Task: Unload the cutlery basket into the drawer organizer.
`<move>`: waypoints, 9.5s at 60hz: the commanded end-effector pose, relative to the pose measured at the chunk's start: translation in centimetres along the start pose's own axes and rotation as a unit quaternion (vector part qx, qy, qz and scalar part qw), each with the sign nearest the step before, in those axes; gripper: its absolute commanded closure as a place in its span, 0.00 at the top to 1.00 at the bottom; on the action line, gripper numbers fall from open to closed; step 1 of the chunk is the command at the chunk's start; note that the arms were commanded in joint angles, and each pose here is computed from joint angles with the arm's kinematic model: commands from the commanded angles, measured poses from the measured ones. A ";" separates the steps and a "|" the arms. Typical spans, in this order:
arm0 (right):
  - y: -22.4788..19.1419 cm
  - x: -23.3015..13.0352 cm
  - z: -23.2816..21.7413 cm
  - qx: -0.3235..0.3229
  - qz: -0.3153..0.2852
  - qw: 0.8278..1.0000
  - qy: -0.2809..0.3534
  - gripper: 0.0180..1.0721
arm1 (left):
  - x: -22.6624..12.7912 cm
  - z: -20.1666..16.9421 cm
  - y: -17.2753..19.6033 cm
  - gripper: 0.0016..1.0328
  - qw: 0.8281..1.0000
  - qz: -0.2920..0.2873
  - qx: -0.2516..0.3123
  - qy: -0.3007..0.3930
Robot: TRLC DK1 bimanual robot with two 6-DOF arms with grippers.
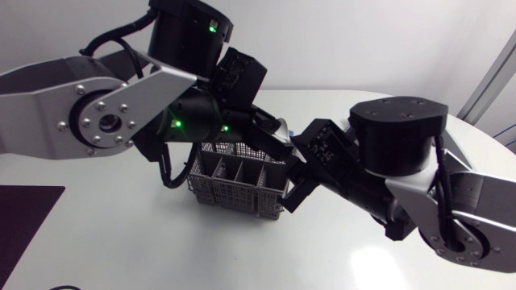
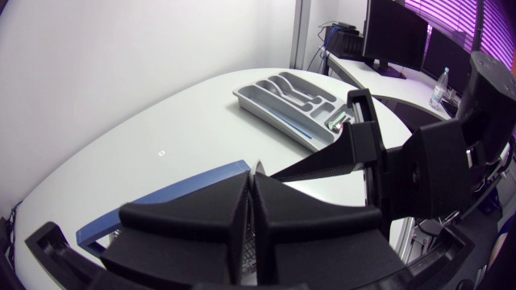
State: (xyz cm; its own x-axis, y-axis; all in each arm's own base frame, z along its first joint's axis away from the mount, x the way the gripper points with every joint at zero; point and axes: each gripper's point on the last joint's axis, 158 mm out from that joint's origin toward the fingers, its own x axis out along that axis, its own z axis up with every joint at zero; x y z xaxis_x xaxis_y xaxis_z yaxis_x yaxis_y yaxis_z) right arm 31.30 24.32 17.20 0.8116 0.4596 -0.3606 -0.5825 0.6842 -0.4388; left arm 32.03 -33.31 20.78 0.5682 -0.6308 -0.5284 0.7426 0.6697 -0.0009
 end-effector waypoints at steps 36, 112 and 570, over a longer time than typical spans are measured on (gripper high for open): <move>0.1 0.5 -0.1 -0.008 0.006 1.000 0.009 0.07 | 0.4 0.4 -0.5 0.17 1.000 -0.010 -0.018 0.001; -7.9 -7.8 -17.3 -0.049 0.159 0.974 0.156 0.07 | -7.7 -1.5 11.5 0.81 0.988 0.150 0.034 -0.009; -16.1 -11.6 -12.0 0.154 -0.220 0.958 0.098 0.95 | -19.0 -13.9 21.2 0.96 0.943 0.313 -0.071 -0.093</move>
State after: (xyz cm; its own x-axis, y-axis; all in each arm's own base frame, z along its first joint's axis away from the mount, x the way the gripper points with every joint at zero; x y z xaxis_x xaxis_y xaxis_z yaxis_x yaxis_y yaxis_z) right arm 31.59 1.77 19.23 0.9269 0.0138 -0.3751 -0.1575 0.9214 -0.3553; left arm 32.72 -2.06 18.93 0.9236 -0.1707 -0.3432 0.2409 0.9550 0.1733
